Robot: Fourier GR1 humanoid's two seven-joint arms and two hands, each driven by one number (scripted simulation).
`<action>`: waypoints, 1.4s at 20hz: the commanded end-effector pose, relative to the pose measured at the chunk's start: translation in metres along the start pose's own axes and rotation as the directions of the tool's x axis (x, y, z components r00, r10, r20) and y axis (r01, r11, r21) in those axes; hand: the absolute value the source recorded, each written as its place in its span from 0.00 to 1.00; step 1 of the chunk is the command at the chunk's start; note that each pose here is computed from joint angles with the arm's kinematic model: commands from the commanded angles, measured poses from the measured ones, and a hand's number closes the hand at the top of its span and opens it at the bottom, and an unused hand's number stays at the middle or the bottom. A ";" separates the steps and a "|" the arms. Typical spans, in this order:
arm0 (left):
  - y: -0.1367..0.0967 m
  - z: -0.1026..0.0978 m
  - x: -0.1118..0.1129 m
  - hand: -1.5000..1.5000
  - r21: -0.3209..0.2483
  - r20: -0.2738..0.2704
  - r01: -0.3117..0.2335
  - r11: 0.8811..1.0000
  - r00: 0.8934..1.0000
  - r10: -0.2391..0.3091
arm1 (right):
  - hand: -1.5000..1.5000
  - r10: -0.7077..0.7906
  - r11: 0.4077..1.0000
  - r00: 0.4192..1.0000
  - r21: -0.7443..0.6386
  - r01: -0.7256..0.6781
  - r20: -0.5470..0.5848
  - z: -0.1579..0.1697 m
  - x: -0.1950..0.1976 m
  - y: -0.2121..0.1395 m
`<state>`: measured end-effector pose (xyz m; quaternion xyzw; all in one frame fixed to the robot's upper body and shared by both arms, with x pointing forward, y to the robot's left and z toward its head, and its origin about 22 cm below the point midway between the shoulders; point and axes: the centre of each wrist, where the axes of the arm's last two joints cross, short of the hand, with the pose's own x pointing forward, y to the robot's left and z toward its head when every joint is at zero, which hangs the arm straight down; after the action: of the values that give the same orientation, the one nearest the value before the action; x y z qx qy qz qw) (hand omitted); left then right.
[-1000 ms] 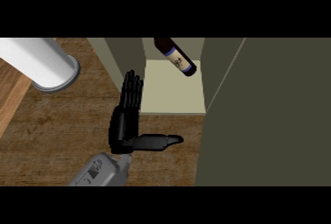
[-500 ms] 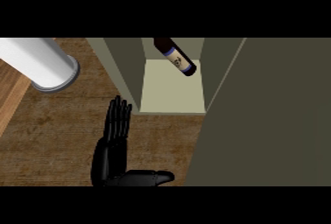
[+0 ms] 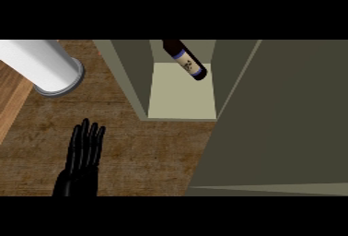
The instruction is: Pick up the wine, place it into the cabinet and close the cabinet
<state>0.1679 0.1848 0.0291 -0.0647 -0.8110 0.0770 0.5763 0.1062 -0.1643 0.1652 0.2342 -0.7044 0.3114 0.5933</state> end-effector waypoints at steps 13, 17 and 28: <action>0.082 0.013 0.058 0.00 0.020 0.031 0.001 1.000 1.000 -0.001 | 1.00 -0.103 0.984 0.991 0.156 0.088 0.091 -0.049 0.030 0.048; 0.091 0.020 0.061 0.00 0.018 0.032 -0.020 1.000 0.999 0.019 | 1.00 -0.107 0.989 0.989 0.109 0.096 0.100 -0.073 0.029 0.059; 0.133 0.010 0.081 0.00 -0.025 0.045 -0.029 0.999 0.999 0.030 | 1.00 -0.069 0.997 0.994 0.039 0.066 0.081 -0.158 0.048 0.043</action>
<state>0.1315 0.3148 0.0694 -0.0790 -0.8215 0.0766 0.5595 0.1534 -0.0477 0.2057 0.2802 -0.7151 0.2994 0.5661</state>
